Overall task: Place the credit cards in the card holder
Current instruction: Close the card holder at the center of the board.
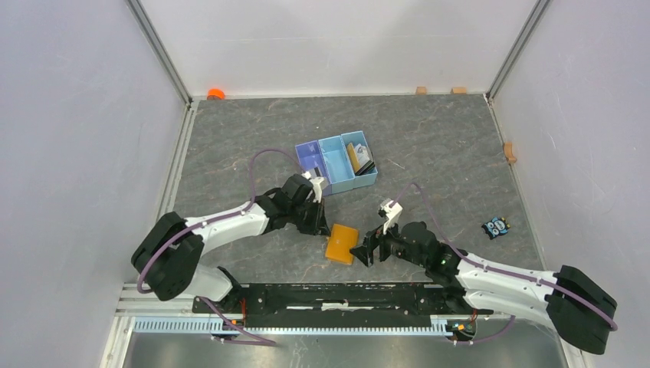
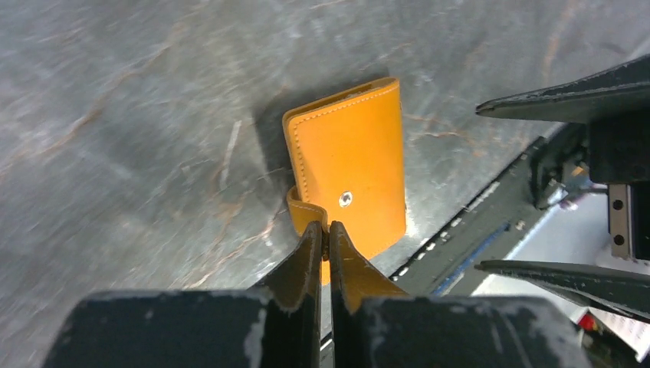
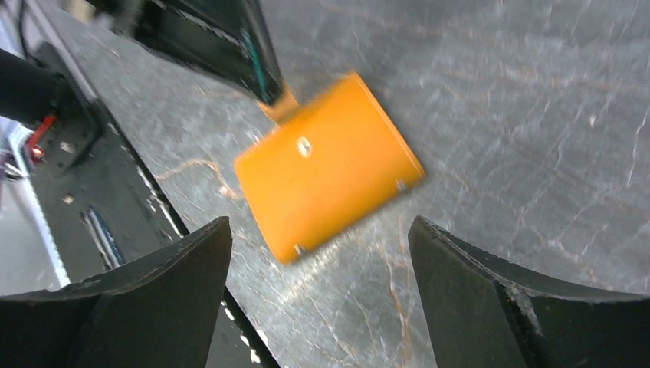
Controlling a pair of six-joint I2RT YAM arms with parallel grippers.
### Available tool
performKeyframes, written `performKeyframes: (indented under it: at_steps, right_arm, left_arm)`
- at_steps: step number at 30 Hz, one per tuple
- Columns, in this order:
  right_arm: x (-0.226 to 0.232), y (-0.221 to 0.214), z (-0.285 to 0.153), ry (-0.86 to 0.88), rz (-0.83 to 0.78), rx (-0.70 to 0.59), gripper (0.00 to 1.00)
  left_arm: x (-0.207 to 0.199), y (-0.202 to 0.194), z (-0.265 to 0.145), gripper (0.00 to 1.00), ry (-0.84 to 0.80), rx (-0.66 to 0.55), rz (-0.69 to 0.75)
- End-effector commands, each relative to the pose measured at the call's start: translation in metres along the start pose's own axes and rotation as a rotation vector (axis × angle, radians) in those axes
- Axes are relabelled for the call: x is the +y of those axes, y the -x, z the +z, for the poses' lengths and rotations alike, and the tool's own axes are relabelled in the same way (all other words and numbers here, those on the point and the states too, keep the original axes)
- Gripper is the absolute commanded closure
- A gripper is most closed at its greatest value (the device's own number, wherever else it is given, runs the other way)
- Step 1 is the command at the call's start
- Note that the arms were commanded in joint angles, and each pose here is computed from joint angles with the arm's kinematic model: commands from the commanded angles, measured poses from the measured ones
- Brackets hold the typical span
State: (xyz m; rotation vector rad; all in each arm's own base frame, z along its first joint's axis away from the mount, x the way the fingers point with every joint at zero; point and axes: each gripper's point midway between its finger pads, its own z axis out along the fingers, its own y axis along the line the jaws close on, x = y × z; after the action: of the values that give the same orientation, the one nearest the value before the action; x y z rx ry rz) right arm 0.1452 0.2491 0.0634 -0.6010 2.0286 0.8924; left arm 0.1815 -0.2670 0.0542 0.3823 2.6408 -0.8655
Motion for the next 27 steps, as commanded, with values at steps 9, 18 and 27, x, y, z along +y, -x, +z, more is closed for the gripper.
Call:
performKeyframes:
  at_steps: [9, 18, 27]
  right_arm:
    - [-0.008, 0.028, -0.011, 0.002, 0.047, -0.278, 0.11]
    - [0.015, 0.013, -0.017, 0.187, -0.066, -0.302, 0.39]
    - [0.016, 0.007, -0.020, 0.208, -0.135, -0.339, 0.35]
  left_arm:
    - [-0.044, 0.015, -0.003, 0.91, -0.209, 0.051, 0.147]
    - [-0.038, -0.003, 0.001, 0.90, -0.240, 0.157, 0.251]
    - [-0.039, 0.003, -0.008, 0.88, -0.205, 0.142, 0.209]
